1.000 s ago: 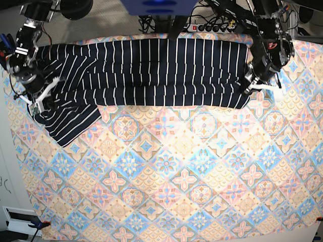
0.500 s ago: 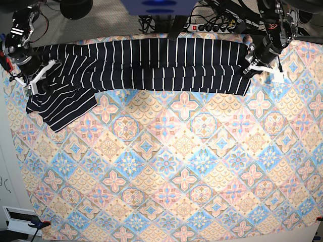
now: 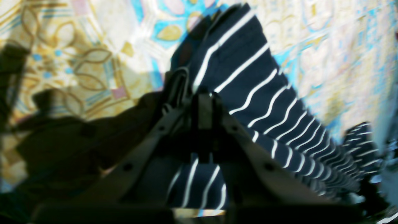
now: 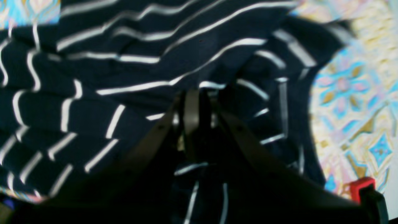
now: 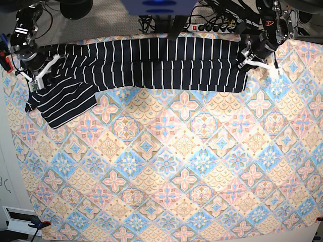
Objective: Fold the T-shirt properly
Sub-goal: 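Drag the grasped shirt sides with both grippers toward the robot base, then fold the sleeve inward over the shirt body with the right gripper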
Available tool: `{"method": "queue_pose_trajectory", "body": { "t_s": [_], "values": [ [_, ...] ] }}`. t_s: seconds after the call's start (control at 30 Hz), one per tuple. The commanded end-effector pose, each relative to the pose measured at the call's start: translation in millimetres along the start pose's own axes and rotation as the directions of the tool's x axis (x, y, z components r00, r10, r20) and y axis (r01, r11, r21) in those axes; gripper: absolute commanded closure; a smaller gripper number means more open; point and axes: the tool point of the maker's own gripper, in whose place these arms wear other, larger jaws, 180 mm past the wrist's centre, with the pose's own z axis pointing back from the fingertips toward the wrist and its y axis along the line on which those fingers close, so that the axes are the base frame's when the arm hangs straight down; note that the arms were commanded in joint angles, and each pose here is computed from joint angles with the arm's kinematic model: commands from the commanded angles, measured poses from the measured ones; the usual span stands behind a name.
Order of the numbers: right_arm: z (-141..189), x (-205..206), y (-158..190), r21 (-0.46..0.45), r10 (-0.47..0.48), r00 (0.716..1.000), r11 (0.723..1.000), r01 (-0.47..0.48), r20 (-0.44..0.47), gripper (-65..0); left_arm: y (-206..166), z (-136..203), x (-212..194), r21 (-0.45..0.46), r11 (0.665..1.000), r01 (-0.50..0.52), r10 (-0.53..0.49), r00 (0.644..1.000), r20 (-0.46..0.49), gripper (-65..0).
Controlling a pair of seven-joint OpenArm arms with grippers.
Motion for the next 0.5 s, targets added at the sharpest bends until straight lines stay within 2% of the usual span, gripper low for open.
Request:
{"method": "queue_pose_trajectory", "body": {
  "t_s": [0.0, 0.1, 0.17, 0.3, 0.47],
  "values": [
    [4.1, 9.4, -16.4, -0.044, 0.032, 0.999, 0.999, -0.032, 0.018, -1.9, 3.3, 2.7, 9.0, 0.018, 1.0, 0.024, -0.025, 0.999, 0.026, 0.0],
    [2.2, 8.6, -14.4, -0.059, 0.06, 0.998, 0.996, -0.059, 0.005, -2.0, 1.6, 0.8, 3.6, 0.018, 1.0, 0.017, -0.017, 1.0, 0.022, 0.0],
    [1.6, 24.7, -18.1, -0.085, 0.04, 0.998, 0.996, -0.035, 0.053, -3.8, 1.1, 0.5, 2.7, 0.017, 1.0, 0.014, -0.014, 1.0, 0.021, 0.0],
    [15.4, 30.5, -39.9, -0.17, -0.025, 0.995, 0.984, 0.042, 0.1, -11.0, 0.0, -0.2, 1.0, 0.014, 1.0, 0.008, -0.009, 1.0, 0.02, 0.0],
    [17.6, 72.5, -53.5, -0.209, -0.005, 0.98, 0.977, 0.047, 0.198, -18.9, -0.5, -0.4, 1.5, 0.013, 1.0, 0.009, -0.009, 1.0, 0.022, 0.0]
  ]
}}
